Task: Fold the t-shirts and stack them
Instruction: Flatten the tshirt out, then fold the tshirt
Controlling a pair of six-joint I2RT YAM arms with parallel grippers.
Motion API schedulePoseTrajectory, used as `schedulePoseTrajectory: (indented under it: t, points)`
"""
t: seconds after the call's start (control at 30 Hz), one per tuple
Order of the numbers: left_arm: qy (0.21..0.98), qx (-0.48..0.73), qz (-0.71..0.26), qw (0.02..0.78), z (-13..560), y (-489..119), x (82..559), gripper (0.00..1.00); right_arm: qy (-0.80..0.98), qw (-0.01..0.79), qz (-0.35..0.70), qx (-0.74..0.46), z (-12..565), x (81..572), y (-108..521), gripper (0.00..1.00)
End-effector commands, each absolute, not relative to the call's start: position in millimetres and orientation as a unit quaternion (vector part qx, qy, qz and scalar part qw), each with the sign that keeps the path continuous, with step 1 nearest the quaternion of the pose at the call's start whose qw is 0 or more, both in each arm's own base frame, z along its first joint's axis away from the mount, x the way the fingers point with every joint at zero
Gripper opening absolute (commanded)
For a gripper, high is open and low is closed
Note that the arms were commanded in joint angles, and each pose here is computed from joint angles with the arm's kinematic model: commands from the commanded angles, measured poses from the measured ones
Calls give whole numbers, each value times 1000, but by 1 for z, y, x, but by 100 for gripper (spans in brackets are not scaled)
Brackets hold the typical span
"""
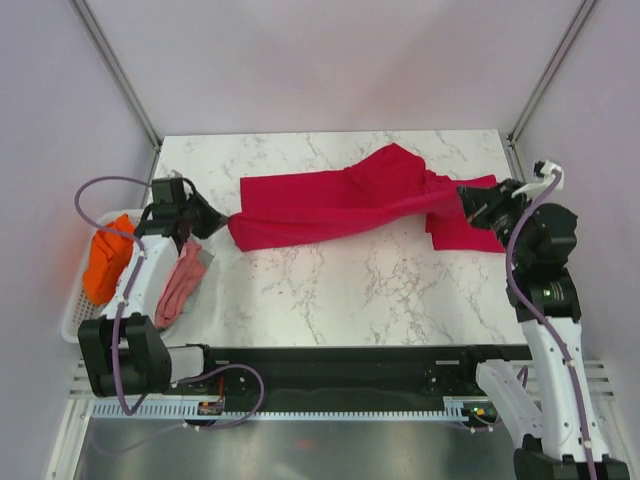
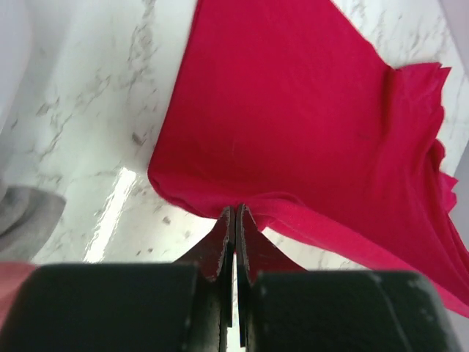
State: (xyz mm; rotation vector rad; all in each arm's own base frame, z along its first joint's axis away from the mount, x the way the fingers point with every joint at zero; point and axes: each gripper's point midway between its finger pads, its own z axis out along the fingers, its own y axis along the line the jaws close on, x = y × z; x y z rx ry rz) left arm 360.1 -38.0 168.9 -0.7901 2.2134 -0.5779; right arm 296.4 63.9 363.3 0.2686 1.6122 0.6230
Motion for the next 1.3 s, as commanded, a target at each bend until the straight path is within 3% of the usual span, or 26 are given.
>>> schedulePoseTrajectory:
  t: [0.0,0.27,0.53,1.27]
  points:
    - [846,-307,-202,387,165,-27,347,2,749,602,255,108,317,268,64,0]
    - [836,-350,-142,397,160,10,313,2,790,545,259,103,267,231,71,0]
    - [841,-345,-163,383,146,1,299,2,810,514,256,122,249,221,70,0]
    - [853,-364,-183,327,114,1,360,2,870,440,167,144,196,373,76,0]
